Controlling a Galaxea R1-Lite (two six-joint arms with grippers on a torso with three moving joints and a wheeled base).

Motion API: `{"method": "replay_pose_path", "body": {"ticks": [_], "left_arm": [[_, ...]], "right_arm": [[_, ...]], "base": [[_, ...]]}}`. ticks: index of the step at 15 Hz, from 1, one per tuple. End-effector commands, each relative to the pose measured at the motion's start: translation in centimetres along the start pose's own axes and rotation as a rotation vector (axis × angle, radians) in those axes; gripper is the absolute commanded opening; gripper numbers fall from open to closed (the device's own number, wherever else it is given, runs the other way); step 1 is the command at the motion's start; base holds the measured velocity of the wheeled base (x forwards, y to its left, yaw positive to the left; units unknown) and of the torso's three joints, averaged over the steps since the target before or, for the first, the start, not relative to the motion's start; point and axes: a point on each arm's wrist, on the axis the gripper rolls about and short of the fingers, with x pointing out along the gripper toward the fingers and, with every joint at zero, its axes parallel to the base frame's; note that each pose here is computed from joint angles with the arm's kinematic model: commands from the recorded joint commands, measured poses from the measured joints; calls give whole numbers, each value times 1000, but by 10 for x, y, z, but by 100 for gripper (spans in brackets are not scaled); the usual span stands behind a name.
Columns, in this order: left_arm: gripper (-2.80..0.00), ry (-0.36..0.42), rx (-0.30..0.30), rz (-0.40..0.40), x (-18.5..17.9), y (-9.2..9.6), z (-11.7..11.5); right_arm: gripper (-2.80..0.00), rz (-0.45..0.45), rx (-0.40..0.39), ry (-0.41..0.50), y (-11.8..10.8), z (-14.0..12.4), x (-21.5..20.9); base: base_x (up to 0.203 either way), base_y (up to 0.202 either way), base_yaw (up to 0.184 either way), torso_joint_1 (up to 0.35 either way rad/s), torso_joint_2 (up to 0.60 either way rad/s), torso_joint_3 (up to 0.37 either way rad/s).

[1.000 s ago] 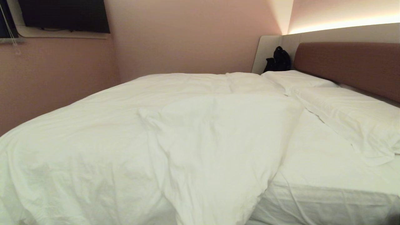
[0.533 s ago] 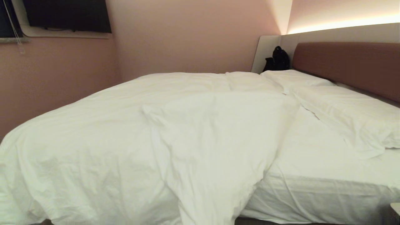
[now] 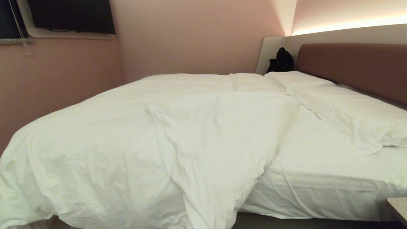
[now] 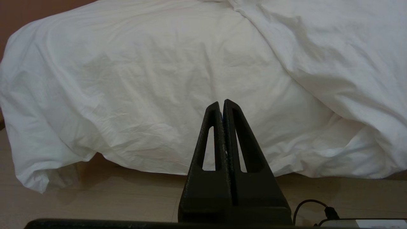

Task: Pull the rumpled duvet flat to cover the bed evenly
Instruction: Flatten the corners of the folded blanket

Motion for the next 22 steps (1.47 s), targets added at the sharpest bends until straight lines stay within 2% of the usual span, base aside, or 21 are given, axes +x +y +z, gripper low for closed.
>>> {"method": "replay_pose_path", "body": {"ticks": [1, 10, 13, 15, 16, 17, 19, 22], "left_arm": [[-280, 1, 2, 1, 0, 0, 0], [-280, -1, 5, 0, 0, 0, 0], [-280, 1, 25, 0, 0, 0, 0], [-280, -8, 31, -5, -1, 0, 3], [-280, -38, 23, -19, -4, 0, 12], [-280, -79, 1, -43, -10, 1, 30], [-280, -65, -72, -105, -10, 1, 58], [-280, 129, -262, -196, 32, 4, 109]], "right_arm": [[-280, 0, 0, 0, 0, 0, 0], [-280, 0, 0, 0, 0, 0, 0], [-280, 0, 0, 0, 0, 0, 0], [-280, 0, 0, 0, 0, 0, 0], [-280, 0, 0, 0, 0, 0, 0], [-280, 0, 0, 0, 0, 0, 0], [-280, 0, 0, 0, 0, 0, 0], [-280, 0, 0, 0, 0, 0, 0]], "base": [[0, 0, 0, 0, 0, 0], [0, 0, 0, 0, 0, 0], [0, 0, 0, 0, 0, 0], [0, 0, 0, 0, 0, 0], [0, 0, 0, 0, 0, 0], [0, 0, 0, 0, 0, 0], [0, 0, 0, 0, 0, 0], [0, 0, 0, 0, 0, 0]]}}
